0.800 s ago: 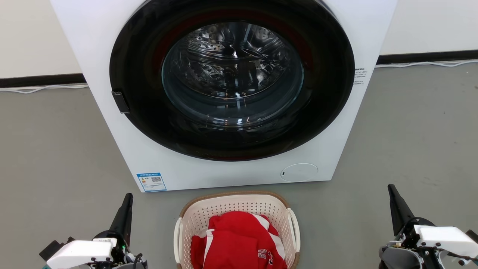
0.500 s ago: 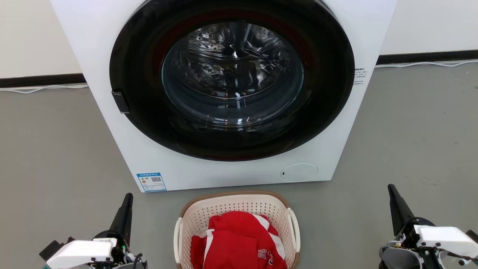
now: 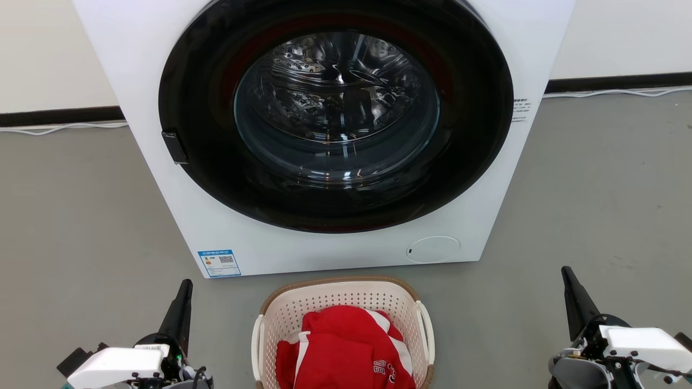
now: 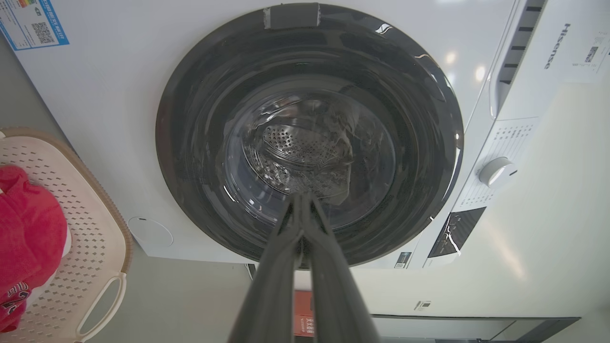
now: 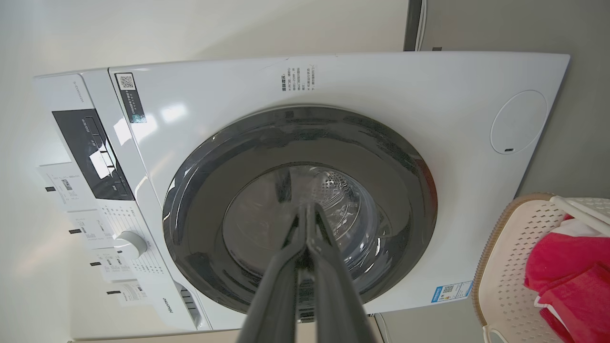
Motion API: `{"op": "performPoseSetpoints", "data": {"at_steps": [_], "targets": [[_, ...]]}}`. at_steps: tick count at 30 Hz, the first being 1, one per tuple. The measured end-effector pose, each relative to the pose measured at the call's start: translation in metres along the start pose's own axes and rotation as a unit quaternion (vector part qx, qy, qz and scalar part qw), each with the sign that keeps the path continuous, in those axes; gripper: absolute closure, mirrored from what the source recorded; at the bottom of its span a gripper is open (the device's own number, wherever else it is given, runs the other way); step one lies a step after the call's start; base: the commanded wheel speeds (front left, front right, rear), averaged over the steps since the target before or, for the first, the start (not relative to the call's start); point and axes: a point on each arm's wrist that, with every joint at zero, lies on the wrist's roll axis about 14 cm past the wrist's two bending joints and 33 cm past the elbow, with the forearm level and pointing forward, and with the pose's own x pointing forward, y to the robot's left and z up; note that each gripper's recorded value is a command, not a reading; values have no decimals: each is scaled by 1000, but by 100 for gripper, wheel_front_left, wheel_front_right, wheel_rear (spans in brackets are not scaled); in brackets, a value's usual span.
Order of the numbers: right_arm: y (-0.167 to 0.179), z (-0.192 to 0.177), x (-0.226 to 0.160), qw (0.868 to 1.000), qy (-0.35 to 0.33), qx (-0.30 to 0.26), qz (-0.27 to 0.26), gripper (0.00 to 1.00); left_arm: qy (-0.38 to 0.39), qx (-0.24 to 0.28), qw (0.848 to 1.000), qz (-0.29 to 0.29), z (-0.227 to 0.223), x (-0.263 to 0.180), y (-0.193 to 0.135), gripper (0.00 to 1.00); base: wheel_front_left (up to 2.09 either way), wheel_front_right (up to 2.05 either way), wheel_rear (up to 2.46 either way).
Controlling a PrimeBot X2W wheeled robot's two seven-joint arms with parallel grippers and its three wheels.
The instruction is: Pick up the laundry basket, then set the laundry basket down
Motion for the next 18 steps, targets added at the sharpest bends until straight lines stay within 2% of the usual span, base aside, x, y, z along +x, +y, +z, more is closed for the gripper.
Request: {"op": "performPoseSetpoints", "data": {"at_steps": [17, 18], "targets": [[0, 0, 0, 1000, 0, 0, 0, 100, 0, 0, 1000, 0, 0, 0, 0, 100, 0, 0, 0], [-4, 0, -1, 1000, 0, 0, -5, 0, -1, -1, 1000, 6, 0, -1, 4, 0, 0, 0, 0]]}}
